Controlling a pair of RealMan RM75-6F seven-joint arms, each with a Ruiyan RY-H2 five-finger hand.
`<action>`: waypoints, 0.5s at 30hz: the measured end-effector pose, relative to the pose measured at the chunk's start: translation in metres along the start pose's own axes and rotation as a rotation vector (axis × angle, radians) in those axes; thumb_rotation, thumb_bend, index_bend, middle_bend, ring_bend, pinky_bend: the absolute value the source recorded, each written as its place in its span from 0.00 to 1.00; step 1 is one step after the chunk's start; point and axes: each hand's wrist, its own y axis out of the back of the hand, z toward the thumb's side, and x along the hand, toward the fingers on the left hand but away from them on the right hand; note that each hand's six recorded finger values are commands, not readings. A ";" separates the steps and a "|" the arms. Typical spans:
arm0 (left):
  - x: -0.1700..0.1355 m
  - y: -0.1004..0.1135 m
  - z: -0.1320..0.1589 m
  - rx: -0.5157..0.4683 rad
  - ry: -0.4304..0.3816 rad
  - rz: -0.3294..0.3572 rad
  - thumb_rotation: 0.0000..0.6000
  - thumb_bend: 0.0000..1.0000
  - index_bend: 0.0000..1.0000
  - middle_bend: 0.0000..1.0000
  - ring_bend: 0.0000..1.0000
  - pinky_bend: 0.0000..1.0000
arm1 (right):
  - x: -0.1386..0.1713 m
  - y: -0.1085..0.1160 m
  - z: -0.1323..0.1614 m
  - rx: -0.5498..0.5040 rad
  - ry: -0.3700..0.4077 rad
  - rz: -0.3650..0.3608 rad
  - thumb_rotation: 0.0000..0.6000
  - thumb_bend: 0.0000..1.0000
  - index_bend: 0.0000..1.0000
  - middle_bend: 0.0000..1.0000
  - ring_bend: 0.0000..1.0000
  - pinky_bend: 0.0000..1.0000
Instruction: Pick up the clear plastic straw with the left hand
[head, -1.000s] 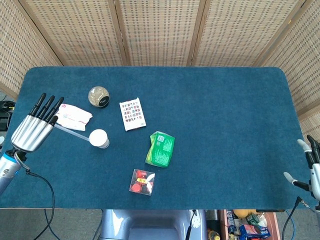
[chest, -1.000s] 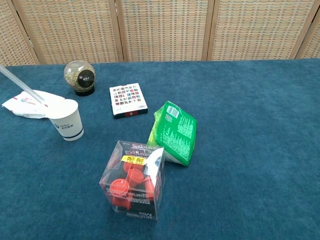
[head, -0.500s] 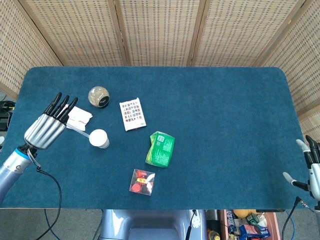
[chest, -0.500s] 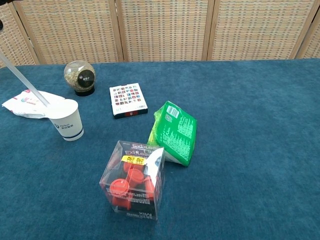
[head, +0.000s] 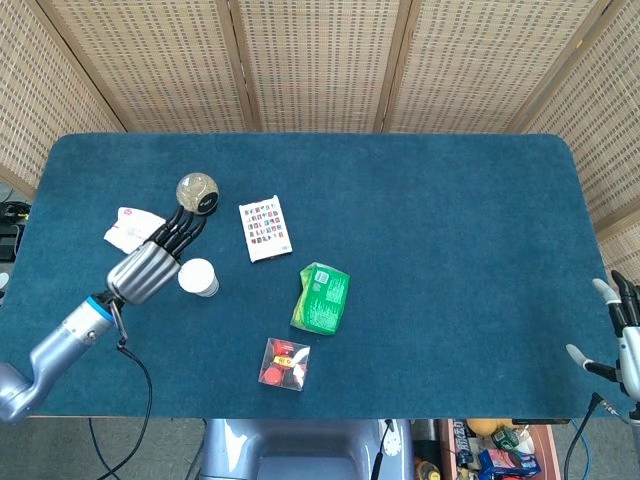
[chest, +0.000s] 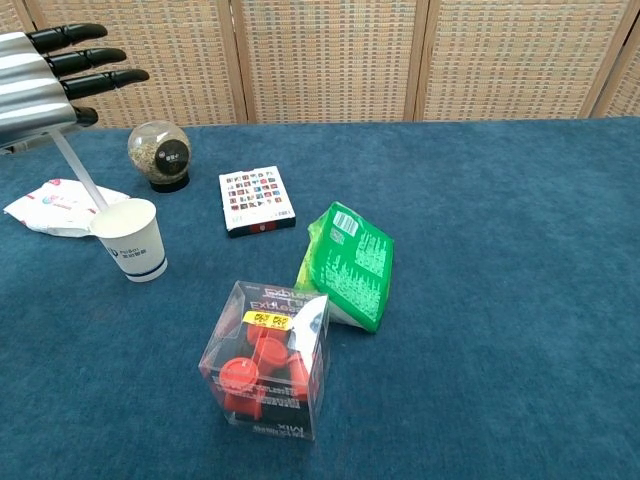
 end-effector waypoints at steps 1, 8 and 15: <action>0.002 0.000 0.001 0.000 0.000 0.001 1.00 0.40 0.58 0.00 0.00 0.00 | 0.000 0.000 0.000 0.000 -0.001 0.001 1.00 0.00 0.00 0.00 0.00 0.00; 0.004 0.000 0.004 -0.003 0.009 -0.010 1.00 0.38 0.03 0.00 0.00 0.00 | 0.000 0.000 -0.001 -0.002 -0.003 0.001 1.00 0.00 0.00 0.00 0.00 0.00; 0.001 0.004 -0.001 -0.021 0.033 -0.001 1.00 0.37 0.00 0.00 0.00 0.00 | 0.000 0.001 0.000 -0.003 0.001 -0.001 1.00 0.00 0.00 0.00 0.00 0.00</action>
